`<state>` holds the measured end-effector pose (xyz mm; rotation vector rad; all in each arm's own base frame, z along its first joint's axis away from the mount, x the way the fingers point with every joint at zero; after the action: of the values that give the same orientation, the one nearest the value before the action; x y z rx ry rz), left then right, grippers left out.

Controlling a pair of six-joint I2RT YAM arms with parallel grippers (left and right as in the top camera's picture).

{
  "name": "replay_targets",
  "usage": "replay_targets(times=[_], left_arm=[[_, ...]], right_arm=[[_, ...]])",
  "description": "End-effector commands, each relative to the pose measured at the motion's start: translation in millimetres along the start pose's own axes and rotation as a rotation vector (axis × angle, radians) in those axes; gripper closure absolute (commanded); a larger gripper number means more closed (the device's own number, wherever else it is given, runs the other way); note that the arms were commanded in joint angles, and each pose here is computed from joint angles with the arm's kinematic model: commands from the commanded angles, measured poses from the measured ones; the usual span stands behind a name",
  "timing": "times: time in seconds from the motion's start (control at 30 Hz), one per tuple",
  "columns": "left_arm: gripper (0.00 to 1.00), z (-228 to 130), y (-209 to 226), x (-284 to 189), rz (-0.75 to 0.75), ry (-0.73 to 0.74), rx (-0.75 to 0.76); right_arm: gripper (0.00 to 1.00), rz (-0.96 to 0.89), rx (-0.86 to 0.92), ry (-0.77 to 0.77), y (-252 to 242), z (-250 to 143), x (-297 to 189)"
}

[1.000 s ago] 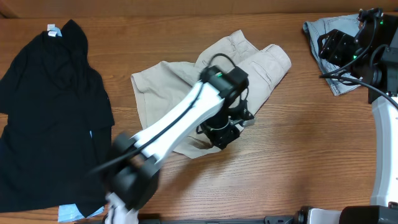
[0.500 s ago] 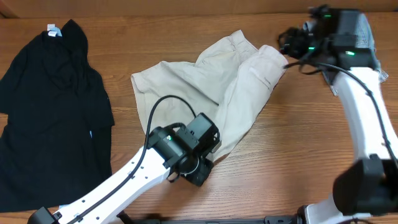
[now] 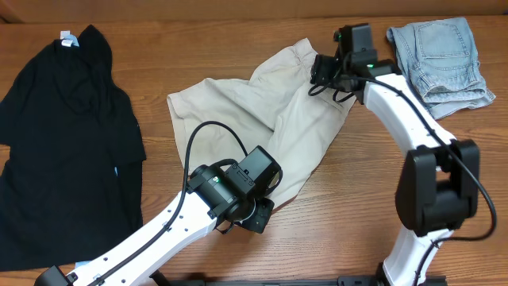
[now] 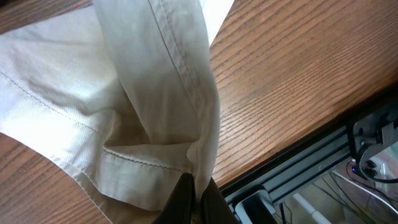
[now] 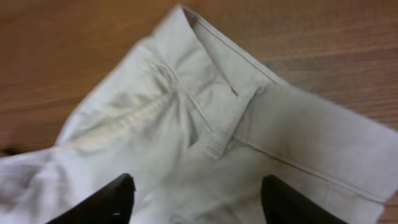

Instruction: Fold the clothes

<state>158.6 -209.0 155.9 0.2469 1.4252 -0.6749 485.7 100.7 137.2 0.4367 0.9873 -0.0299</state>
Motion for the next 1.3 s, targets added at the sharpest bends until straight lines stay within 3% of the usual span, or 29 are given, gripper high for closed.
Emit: replay_targets(times=[0.0, 0.1, 0.23, 0.3, 0.63, 0.77, 0.87, 0.93, 1.0, 1.07, 1.17, 1.27], left_arm=[[0.96, 2, 0, -4, 0.016, -0.037, -0.008], [0.96, 6, 2, -4, 0.031, -0.059, -0.006], [0.96, 14, 6, -5, 0.063, -0.098, -0.009], [0.96, 20, 9, -6, 0.092, -0.134, -0.008], [0.96, 45, 45, -17, 0.249, -0.263, -0.076], [0.96, 47, 70, -24, 0.325, -0.281, -0.140], [0.96, 48, 85, -27, 0.346, -0.287, -0.186], [0.96, 47, 91, -29, 0.344, -0.285, -0.209], [0.96, 46, 91, -28, 0.335, -0.278, -0.214], [0.96, 44, 90, -27, 0.325, -0.270, -0.213], [0.96, 43, 83, -25, 0.289, -0.256, -0.203], [0.96, 42, 81, -24, 0.276, -0.247, -0.201]], right_arm=[[0.44, -0.118, 0.023, -0.041, -14, 3, 18], [0.51, -0.203, 0.043, -0.052, -28, 1, 22], [0.87, -0.286, 0.079, -0.025, -49, -2, 16], [0.96, -0.310, 0.101, -0.004, -58, -3, 6], [0.96, -0.347, 0.186, 0.148, -78, -23, -90], [0.96, -0.394, 0.222, 0.252, -87, -46, -96], [0.96, -0.306, 0.234, 0.258, -76, -45, -89], [0.81, -0.174, 0.198, 0.209, -55, -31, -80], [0.57, -0.060, 0.165, 0.125, -35, -11, -73], [0.41, -0.004, 0.141, 0.050, -20, 3, -65], [0.25, 0.061, 0.098, -0.038, 3, 16, -48], [0.21, 0.028, 0.083, -0.087, 9, 18, -29]])
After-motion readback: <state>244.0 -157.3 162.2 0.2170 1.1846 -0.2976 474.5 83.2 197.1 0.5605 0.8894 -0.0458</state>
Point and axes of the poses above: each gripper's point midway between its finger pads, its own x axis out along the fingers, its own y axis along the line the jaws close on, z = x × y, the point moved 4 cm from there along -x, back along the fingers, and after that the axes turned 10 degrees about x, right-handed, at the moved point
